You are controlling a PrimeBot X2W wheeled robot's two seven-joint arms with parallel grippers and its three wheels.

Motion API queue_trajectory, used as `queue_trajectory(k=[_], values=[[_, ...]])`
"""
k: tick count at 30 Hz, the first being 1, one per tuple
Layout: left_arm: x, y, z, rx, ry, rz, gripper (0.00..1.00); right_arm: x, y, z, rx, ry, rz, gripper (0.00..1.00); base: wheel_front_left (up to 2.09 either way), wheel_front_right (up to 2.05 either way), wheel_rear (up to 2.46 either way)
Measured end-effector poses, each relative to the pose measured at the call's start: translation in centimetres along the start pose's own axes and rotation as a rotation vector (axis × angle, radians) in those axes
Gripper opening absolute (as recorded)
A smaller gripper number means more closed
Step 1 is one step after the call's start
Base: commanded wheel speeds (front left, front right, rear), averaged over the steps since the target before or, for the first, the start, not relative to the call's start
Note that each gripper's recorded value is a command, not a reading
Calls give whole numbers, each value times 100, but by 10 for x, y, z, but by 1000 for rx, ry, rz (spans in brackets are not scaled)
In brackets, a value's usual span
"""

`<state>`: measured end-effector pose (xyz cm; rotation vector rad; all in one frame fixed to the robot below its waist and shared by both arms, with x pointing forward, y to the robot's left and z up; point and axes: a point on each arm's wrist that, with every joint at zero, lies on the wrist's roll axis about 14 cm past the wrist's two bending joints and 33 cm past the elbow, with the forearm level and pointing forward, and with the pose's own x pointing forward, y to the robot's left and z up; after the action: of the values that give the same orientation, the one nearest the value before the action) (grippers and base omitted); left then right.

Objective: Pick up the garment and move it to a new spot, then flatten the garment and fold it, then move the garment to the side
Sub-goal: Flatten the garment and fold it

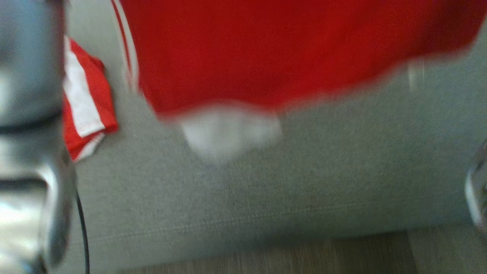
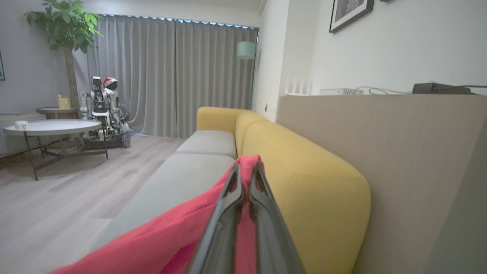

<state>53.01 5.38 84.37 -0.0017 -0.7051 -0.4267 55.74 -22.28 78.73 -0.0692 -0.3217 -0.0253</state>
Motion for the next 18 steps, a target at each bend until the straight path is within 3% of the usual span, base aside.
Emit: queue_trajectory(k=[6, 10, 13, 18], values=[[55, 47, -36, -35, -79, 107, 0, 76, 21, 6, -77, -174, 32, 0, 0, 0, 0], [65, 68, -61, -52, -111, 164, 0, 101, 19, -11, -61, -279, 6, 0, 0, 0, 0], [58, 78, -84, -69, -82, 186, 0, 111, 21, -47, -27, -260, -6, 0, 0, 0, 0], [31, 79, -117, -92, -45, 179, 0, 113, 49, -148, 20, -51, 41, 0, 0, 0, 0]])
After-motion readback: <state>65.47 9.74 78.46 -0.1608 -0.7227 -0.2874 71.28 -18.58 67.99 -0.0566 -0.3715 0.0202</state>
